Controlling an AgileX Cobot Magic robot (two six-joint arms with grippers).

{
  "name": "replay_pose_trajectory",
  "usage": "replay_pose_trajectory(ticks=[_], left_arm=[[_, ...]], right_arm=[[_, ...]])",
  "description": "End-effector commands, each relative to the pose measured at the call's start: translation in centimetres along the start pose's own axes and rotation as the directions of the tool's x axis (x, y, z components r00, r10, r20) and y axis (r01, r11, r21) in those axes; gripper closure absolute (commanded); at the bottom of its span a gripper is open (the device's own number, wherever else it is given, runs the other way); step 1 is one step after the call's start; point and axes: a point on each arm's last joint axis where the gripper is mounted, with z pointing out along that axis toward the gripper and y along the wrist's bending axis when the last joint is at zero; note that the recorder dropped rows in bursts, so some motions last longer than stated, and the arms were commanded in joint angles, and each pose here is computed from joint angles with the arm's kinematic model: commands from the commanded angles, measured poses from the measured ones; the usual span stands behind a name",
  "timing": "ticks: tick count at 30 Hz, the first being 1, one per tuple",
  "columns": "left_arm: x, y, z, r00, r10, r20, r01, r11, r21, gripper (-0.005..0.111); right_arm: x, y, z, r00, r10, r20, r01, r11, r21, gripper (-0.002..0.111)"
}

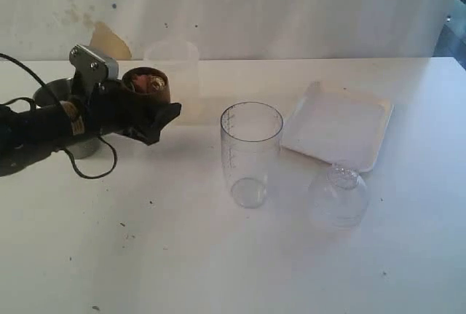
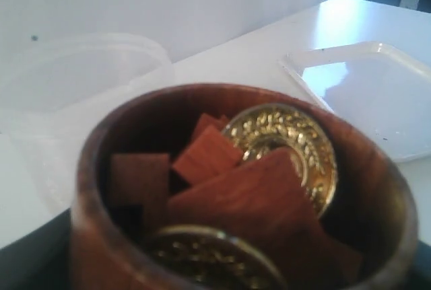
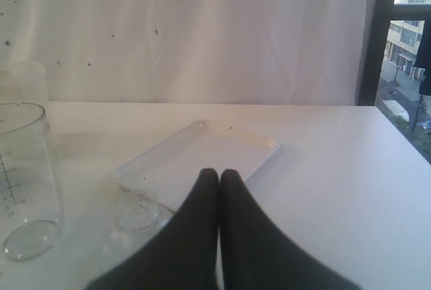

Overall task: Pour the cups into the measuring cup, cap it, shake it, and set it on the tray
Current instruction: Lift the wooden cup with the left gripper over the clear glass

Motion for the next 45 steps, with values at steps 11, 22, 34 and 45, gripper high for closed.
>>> replay_pose_trajectory(ticks=[11, 22, 34, 45], left_arm=[[-5.3, -3.9, -0.5, 0.991, 0.134, 0.017, -0.135, 0.990, 0.050, 0.106], [-8.6, -5.4, 2.0, 0.956, 0.287, -0.056, -0.285, 0.957, 0.043, 0.106], [-9.6, -6.7, 2.5, 0.879, 0.476, -0.026, -0.471, 0.876, 0.105, 0.106], [-9.8, -7.5, 2.7, 0.804, 0.595, 0.020, -0.593, 0.796, 0.123, 0.106]], right_arm=[[0.1, 0.0, 0.0, 1.000, 0.005, 0.000, -0.005, 1.000, 0.004, 0.108], [0.1, 0.0, 0.0, 1.000, 0.005, 0.000, -0.005, 1.000, 0.004, 0.108], [0.1, 0.0, 0.0, 1.000, 0.005, 0.000, -0.005, 1.000, 0.004, 0.108], [0.1, 0.0, 0.0, 1.000, 0.005, 0.000, -0.005, 1.000, 0.004, 0.108]])
